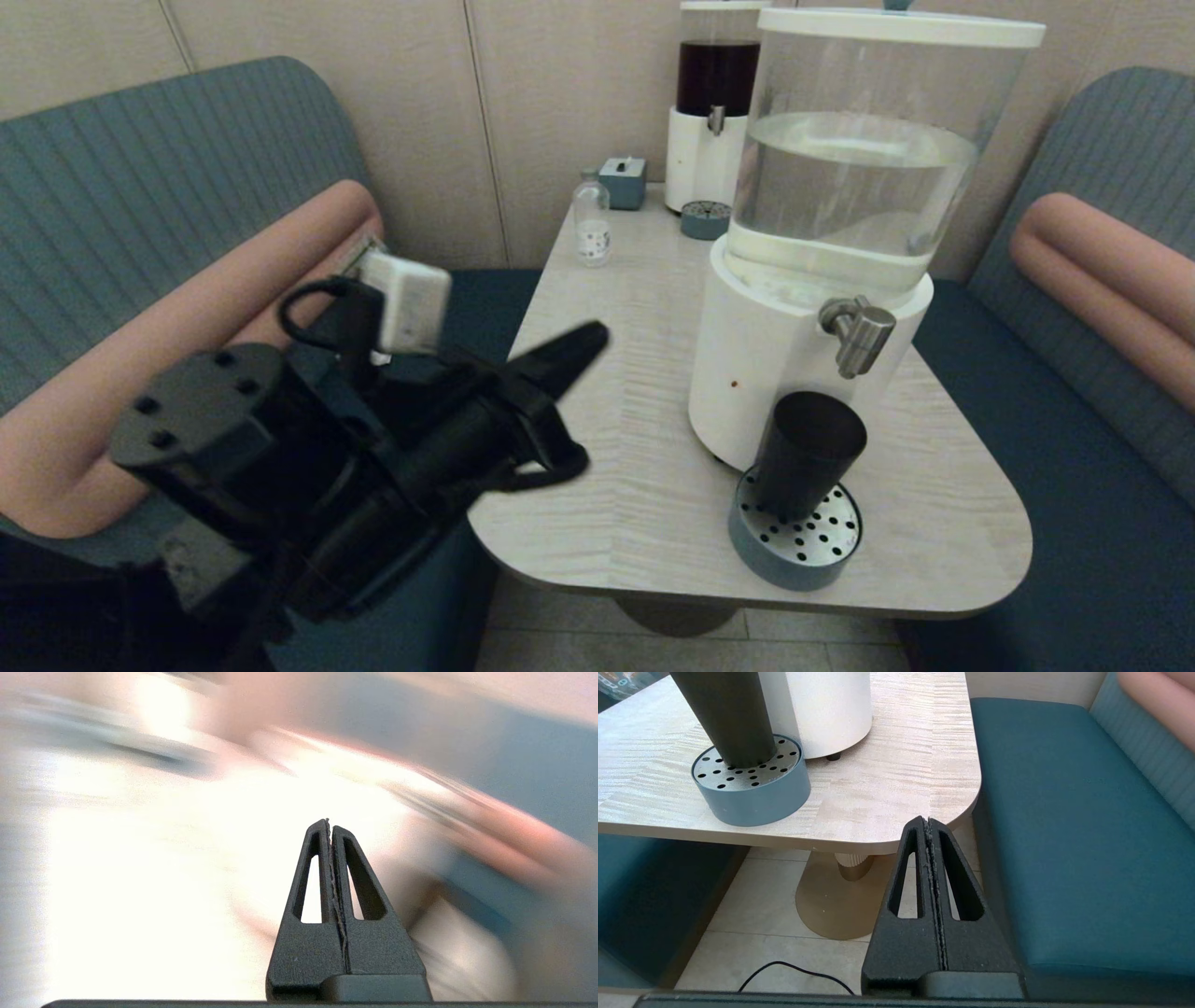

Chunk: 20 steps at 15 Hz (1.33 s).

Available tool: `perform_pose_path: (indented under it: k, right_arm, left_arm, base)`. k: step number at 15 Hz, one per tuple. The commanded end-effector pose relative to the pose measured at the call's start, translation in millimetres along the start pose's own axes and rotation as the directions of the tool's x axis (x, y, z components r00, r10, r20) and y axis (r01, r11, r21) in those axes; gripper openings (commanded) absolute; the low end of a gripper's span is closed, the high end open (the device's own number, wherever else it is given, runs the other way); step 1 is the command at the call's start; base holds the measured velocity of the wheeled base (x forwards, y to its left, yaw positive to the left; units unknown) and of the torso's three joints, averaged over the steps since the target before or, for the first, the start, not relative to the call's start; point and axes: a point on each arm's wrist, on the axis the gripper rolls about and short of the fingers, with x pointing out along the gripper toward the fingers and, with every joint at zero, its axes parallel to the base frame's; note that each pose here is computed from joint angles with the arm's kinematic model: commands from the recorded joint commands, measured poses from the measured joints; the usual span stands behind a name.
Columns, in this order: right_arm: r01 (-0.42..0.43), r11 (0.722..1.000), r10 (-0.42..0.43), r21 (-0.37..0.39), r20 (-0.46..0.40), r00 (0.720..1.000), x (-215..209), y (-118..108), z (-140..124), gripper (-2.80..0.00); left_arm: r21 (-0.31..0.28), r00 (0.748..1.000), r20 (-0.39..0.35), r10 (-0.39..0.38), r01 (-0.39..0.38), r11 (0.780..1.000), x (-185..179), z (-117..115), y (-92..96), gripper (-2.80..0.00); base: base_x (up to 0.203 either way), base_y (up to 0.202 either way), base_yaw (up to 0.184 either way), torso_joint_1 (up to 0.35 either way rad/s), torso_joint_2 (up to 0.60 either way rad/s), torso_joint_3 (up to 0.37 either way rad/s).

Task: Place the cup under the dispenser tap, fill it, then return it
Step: Turn on the faucet

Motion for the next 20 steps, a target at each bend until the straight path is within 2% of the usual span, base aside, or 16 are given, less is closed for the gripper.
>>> perform_pose_path:
  k: [1,2,3,4,5,6,7,9,10,13,15,17,20]
  right_arm:
    - [0.001,1.0,-0.001,0.0,-0.014,1.0,1.0,-0.1,-4.1,-2.8]
    - [0.0,1.0,0.0,0.0,-0.014,1.0,1.0,-0.1,-4.1,-2.8]
    - [0.0,1.0,0.0,0.0,-0.013,1.0,0.9,-0.1,-4.0,-2.8]
    - [0.0,1.0,0.0,0.0,-0.013,1.0,0.9,-0.1,-3.9,-2.8]
    - [0.001,1.0,-0.001,0.0,-0.013,1.0,0.9,-0.1,-3.8,-2.8]
    - [0.001,1.0,-0.001,0.0,-0.014,1.0,1.0,-0.1,-4.0,-2.8]
    - [0.0,1.0,0.0,0.0,-0.014,1.0,1.0,-0.1,-4.2,-2.8]
    - [0.0,1.0,0.0,0.0,-0.014,1.0,1.0,-0.1,-4.1,-2.8]
    - [0.0,1.0,0.0,0.0,-0.015,1.0,1.0,-0.1,-4.3,-2.8]
    - [0.0,1.0,0.0,0.0,-0.014,1.0,1.0,-0.1,-4.2,-2.8]
    - [0.0,1.0,0.0,0.0,-0.013,1.0,0.9,-0.1,-3.8,-2.8]
    - [0.0,1.0,0.0,0.0,-0.013,1.0,0.9,-0.1,-3.8,-2.8]
    - [0.0,1.0,0.0,0.0,-0.014,1.0,1.0,-0.1,-4.2,-2.8]
  left_arm:
    - [0.048,0.969,0.162,0.187,-0.197,0.979,-29.7,48.9,39.0,-2.8]
    - [0.067,0.929,0.221,0.298,-0.319,0.945,-46.4,65.8,60.2,-2.8]
    - [0.092,0.873,0.293,0.389,-0.431,0.898,-67.0,85.5,76.8,-2.8]
    - [0.119,0.808,0.376,0.454,-0.528,0.841,-91.6,108.0,85.6,-2.8]
    - [0.15,0.757,0.461,0.464,-0.582,0.8,-115.7,130.6,80.8,-2.8]
    - [0.186,0.728,0.521,0.445,-0.606,0.774,-135.0,147.7,70.3,-2.8]
    - [0.213,0.72,0.55,0.423,-0.61,0.763,-147.7,157.8,58.9,-2.8]
    - [0.233,0.726,0.564,0.394,-0.598,0.767,-167.1,168.2,35.2,-2.8]
    - [0.223,0.73,0.569,0.38,-0.581,0.782,-175.7,171.7,23.2,-2.8]
    - [0.109,0.741,0.561,0.369,-0.508,0.855,-202.8,176.1,-12.8,-2.8]
    - [-0.038,0.746,0.545,0.382,-0.433,0.9,-217.2,180.4,-33.1,-2.8]
    - [-0.118,0.746,0.543,0.385,-0.386,0.915,-229.6,182.1,-49.5,-2.8]
    - [-0.139,0.734,0.583,0.349,-0.333,0.933,-239.2,194.0,-67.1,-2.8]
  base:
    - [0.0,0.0,0.0,0.0,0.0,0.0]
    - [0.0,0.0,0.0,0.0,0.0,0.0]
    - [0.0,0.0,0.0,0.0,0.0,0.0]
    - [0.0,0.0,0.0,0.0,0.0,0.0]
    - [0.0,0.0,0.0,0.0,0.0,0.0]
    - [0.0,0.0,0.0,0.0,0.0,0.0]
    - [0.0,0.0,0.0,0.0,0.0,0.0]
    - [0.0,0.0,0.0,0.0,0.0,0.0]
    - [0.0,0.0,0.0,0.0,0.0,0.0]
    - [0.0,0.0,0.0,0.0,0.0,0.0]
    - [0.0,0.0,0.0,0.0,0.0,0.0]
    - [0.0,0.0,0.0,0.0,0.0,0.0]
    - [0.0,0.0,0.0,0.0,0.0,0.0]
